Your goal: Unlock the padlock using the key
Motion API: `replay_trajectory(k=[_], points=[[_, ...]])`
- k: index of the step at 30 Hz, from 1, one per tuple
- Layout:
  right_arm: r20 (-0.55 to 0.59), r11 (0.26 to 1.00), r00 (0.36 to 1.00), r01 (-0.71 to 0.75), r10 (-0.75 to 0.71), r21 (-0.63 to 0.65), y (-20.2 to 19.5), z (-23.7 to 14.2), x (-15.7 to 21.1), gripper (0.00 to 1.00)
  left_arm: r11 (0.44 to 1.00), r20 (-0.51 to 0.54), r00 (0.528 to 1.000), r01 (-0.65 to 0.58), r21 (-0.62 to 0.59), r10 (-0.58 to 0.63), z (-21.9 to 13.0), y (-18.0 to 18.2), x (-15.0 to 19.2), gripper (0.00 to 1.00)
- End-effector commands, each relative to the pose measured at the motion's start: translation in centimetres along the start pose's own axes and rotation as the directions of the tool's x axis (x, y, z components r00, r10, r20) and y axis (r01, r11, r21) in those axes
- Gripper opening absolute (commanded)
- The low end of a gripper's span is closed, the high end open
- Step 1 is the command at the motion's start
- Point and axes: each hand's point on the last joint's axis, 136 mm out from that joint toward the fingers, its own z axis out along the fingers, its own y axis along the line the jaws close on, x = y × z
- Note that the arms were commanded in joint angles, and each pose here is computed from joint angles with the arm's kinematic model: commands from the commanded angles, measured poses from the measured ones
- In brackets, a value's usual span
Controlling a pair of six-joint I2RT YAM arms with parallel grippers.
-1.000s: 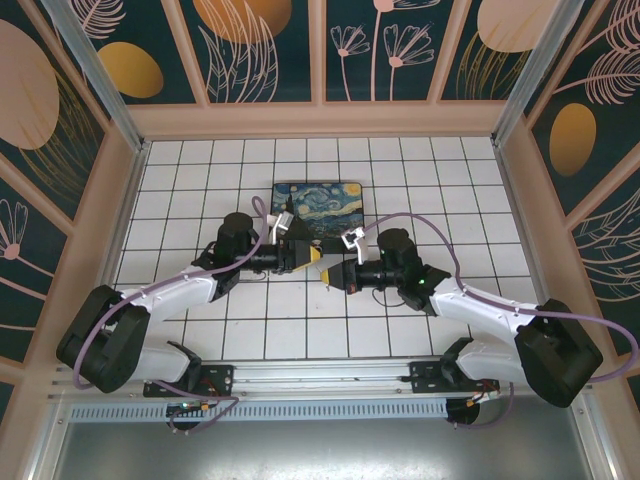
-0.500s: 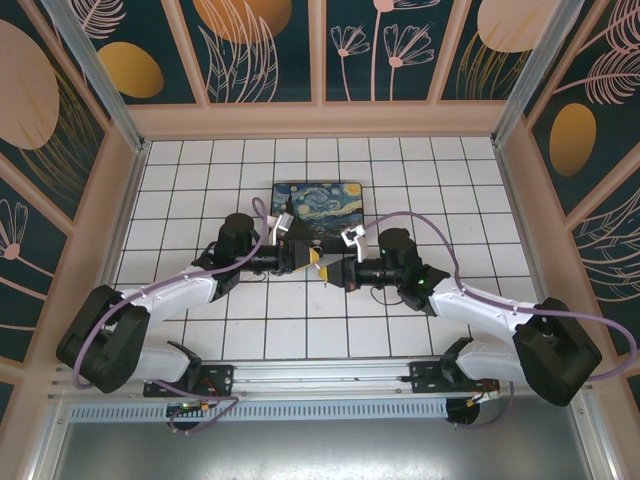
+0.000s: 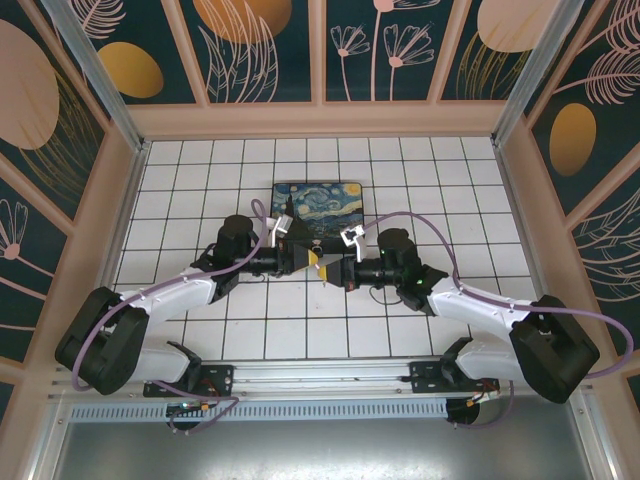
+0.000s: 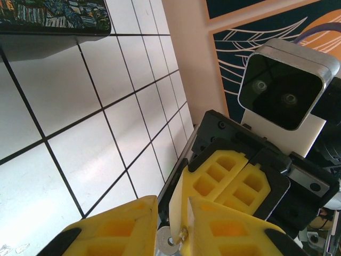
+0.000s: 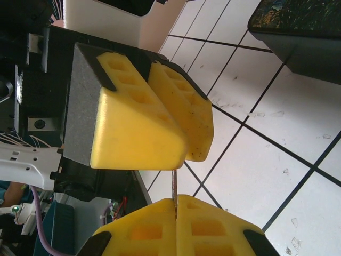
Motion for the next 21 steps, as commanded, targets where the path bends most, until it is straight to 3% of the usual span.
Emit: replay_trajectory(k=[1, 9, 17, 21], points=[[0.007, 1.0, 1.0, 0.001, -0.001, -0.018, 0.12, 0.03, 0.11, 0.02, 0.999, -0.01, 0.999, -0.04, 0.032, 0.041, -0.08, -0.82, 0.34, 0.23], [0.007, 1.0, 1.0, 0.0, 0.0, -0.02, 0.02, 0.14, 0.0, 0.02, 0.998, -0.014, 0.999, -0.042, 0.036, 0.043, -0.1, -0.86, 0.53, 0.16], [0.004, 0.999, 1.0, -0.013, 0.013, -0.03, -0.21, 0.32, 0.0, 0.01, 0.998, -0.008, 0.999, -0.046, 0.043, 0.046, -0.29, -1.08, 0.62, 0.2], [0.006, 0.999, 1.0, -0.017, 0.017, -0.027, -0.35, 0.27, -0.05, 0.01, 0.998, -0.008, 0.999, -0.045, 0.048, 0.046, -0.32, -1.2, 0.66, 0.17]])
